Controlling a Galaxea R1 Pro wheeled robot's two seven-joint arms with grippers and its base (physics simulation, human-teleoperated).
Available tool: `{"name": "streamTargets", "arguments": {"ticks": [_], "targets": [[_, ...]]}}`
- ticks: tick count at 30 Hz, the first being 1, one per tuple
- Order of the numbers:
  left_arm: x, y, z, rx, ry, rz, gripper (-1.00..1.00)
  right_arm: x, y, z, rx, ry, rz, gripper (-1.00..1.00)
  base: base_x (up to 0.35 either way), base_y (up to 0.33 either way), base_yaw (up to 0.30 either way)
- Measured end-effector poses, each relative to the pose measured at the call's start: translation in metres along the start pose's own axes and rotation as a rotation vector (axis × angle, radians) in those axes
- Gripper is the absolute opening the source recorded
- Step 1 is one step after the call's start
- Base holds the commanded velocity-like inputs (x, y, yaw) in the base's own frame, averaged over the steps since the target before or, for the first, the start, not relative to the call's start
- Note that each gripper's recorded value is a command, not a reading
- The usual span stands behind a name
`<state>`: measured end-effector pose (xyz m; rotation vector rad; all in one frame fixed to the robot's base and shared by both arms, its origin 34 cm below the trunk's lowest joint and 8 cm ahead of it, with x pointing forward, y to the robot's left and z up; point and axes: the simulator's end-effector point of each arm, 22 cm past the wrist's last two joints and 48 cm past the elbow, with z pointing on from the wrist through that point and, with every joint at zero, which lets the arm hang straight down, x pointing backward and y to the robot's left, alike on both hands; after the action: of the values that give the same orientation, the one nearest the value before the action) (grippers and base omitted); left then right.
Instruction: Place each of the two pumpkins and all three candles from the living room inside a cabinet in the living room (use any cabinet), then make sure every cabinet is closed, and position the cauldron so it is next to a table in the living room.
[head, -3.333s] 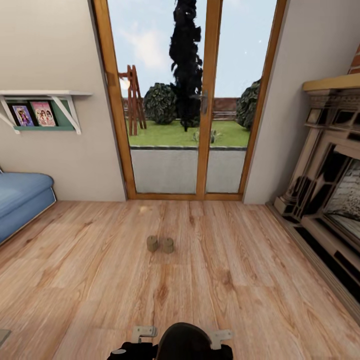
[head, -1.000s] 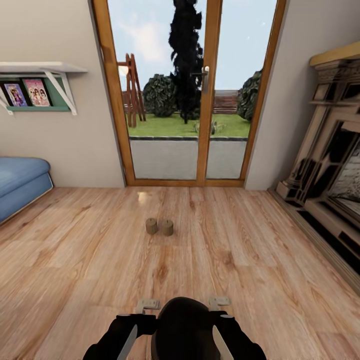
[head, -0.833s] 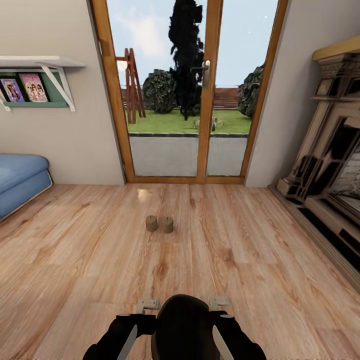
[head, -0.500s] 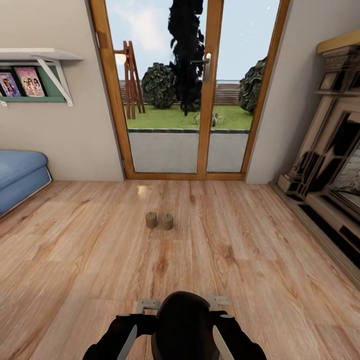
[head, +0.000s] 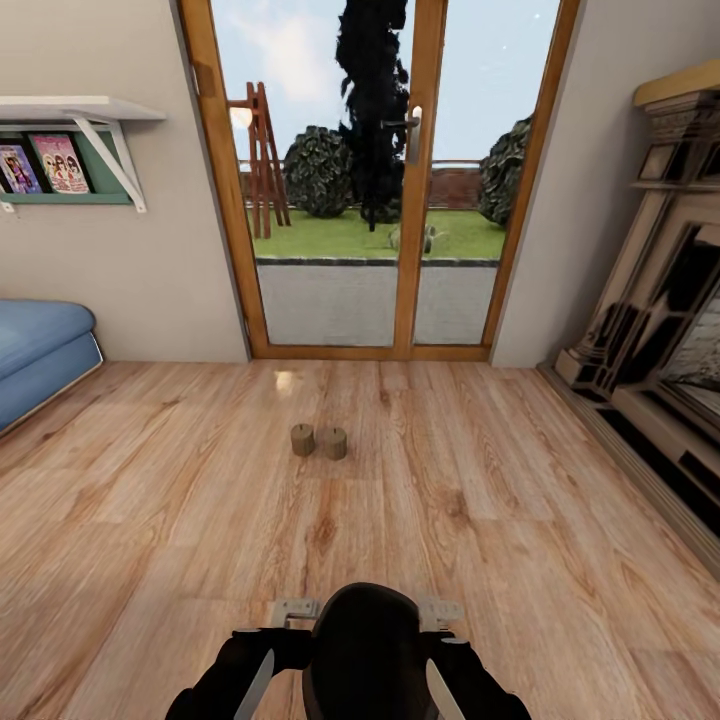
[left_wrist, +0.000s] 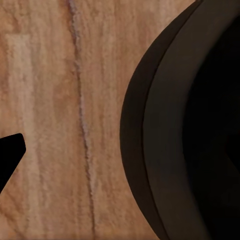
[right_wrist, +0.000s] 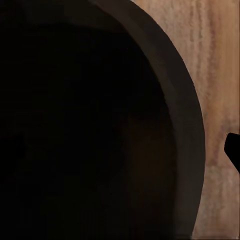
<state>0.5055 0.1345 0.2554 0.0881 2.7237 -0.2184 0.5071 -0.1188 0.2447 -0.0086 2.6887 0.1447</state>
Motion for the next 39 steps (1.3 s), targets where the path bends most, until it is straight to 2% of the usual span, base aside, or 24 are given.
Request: {"name": "streamTargets", "arguments": {"ticks": [4,15,30,33,39], "targets": [[0.0,0.0,0.0,0.001,0.0,0.0,1.0,0.03,-0.004,0.007,0.011,0.042,0.0,1.0,0.0,0.0,0.0],[0.012,0.0,0.009,0.002,0.028,-0.005,1.0,0.048,-0.007,0.016,0.015,0.075,0.005,1.0,0.0,0.0,0.0],[0.011,0.001,0.009,0.001,0.024,-0.004,1.0,0.047,-0.007,0.016,0.015,0.073,0.006,1.0,0.0,0.0,0.0],[0.008,0.001,0.009,0.001,0.007,-0.004,1.0,0.047,-0.007,0.016,0.015,0.073,0.006,1.0,0.0,0.0,0.0],[0.022,0.003,0.017,-0.008,0.007,0.002,1.0,0.047,-0.007,0.016,0.015,0.073,0.006,1.0,0.0,0.0,0.0]]}}
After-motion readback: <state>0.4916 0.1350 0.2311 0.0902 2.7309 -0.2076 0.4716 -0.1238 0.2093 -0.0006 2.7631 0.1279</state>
